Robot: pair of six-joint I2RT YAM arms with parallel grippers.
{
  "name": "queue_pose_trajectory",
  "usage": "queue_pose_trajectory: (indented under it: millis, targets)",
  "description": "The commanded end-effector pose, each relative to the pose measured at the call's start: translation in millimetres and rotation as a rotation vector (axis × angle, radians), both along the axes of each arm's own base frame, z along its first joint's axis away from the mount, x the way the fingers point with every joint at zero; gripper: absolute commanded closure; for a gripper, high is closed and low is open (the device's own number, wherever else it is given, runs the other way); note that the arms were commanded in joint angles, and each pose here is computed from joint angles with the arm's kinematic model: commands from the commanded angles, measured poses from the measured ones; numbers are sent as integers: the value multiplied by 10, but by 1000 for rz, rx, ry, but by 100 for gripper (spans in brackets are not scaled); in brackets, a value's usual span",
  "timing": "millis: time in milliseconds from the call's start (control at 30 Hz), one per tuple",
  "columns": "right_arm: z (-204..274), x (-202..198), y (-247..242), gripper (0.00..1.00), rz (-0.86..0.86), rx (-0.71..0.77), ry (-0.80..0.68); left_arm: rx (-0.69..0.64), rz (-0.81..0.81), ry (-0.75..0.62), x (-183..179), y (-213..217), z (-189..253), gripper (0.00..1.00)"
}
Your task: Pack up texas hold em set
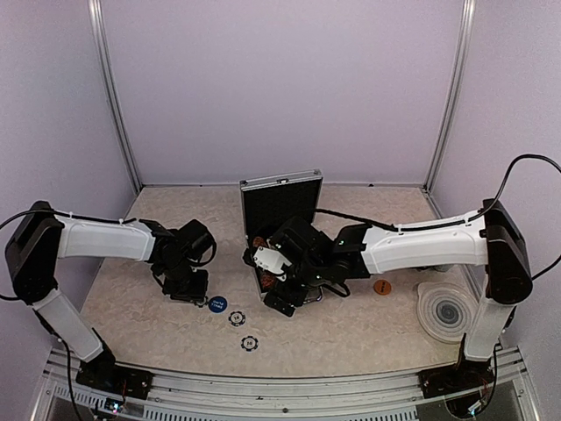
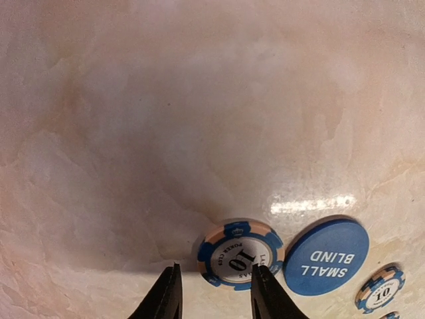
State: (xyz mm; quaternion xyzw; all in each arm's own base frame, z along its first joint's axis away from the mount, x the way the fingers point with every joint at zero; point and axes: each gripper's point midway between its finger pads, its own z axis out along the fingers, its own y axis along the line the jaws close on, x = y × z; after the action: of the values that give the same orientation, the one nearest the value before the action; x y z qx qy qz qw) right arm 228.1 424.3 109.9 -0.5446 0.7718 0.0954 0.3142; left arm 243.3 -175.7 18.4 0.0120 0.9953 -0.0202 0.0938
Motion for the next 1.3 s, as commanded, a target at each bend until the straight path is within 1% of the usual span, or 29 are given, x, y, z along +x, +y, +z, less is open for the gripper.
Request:
queue_pose_trajectory:
  millis: [0, 67, 133, 267, 367, 667, 900, 967, 1133, 1267]
  targets:
    - [278, 70, 8, 1, -38, 101, 18, -13, -13, -95, 173, -30, 356, 64]
    - [304, 80, 17, 1, -45, 121, 38, -11, -19, -114, 191, -26, 415, 62]
    - [306, 91, 27, 1, -48, 128, 46, -5, -21, -123, 205, -17, 420, 56]
    - [299, 97, 41, 1, -49, 122, 49, -15, -40, -66, 126, -67, 240, 46]
    - [299, 90, 32, 1, -48, 122, 51, 22, -36, -42, 96, -7, 82, 42]
    - [245, 74, 3, 1, -73, 122, 74, 18, -28, -13, 137, -8, -175, 40]
    - [237, 86, 6, 1, -71, 118, 65, 5, -30, -26, 178, -47, -114, 40]
    - [225, 95, 8, 1, -72, 113, 63, 6, -38, 2, 118, -41, -149, 40]
    - [196, 109, 8, 1, -71, 99, 59, 0, -79, 103, -176, -45, -283, 41]
    - [200, 122, 30, 1, -70, 102, 56, -1, -98, 125, -280, -39, -267, 40]
